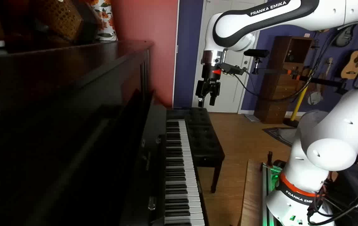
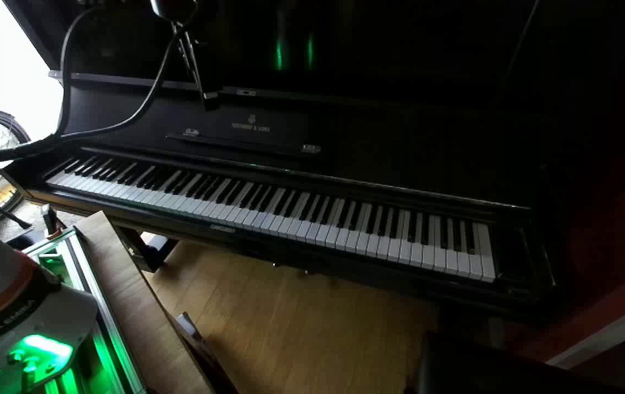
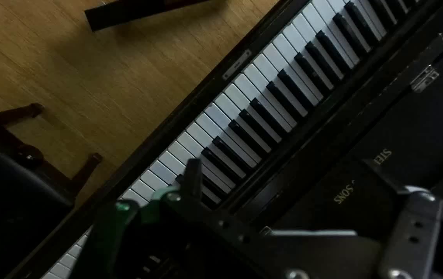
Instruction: Push a black key on the right side of the piano
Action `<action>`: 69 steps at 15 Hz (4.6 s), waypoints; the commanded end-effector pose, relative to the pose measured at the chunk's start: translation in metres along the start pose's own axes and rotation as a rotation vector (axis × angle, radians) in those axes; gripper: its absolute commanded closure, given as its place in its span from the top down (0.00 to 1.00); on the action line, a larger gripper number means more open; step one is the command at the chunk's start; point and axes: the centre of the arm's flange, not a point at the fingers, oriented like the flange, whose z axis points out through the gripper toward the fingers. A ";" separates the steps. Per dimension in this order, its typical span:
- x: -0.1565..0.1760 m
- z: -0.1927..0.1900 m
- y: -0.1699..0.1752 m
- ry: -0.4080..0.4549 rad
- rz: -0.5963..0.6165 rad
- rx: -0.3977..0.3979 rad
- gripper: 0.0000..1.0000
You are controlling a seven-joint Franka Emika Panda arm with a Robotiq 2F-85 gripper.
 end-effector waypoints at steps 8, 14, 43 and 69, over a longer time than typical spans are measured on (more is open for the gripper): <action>0.000 0.000 0.000 0.000 0.000 0.000 1.00; 0.026 0.001 0.048 -0.007 0.082 -0.065 1.00; 0.266 0.034 0.226 -0.067 -0.384 -0.442 1.00; 0.270 0.096 0.200 0.026 -0.397 -0.276 1.00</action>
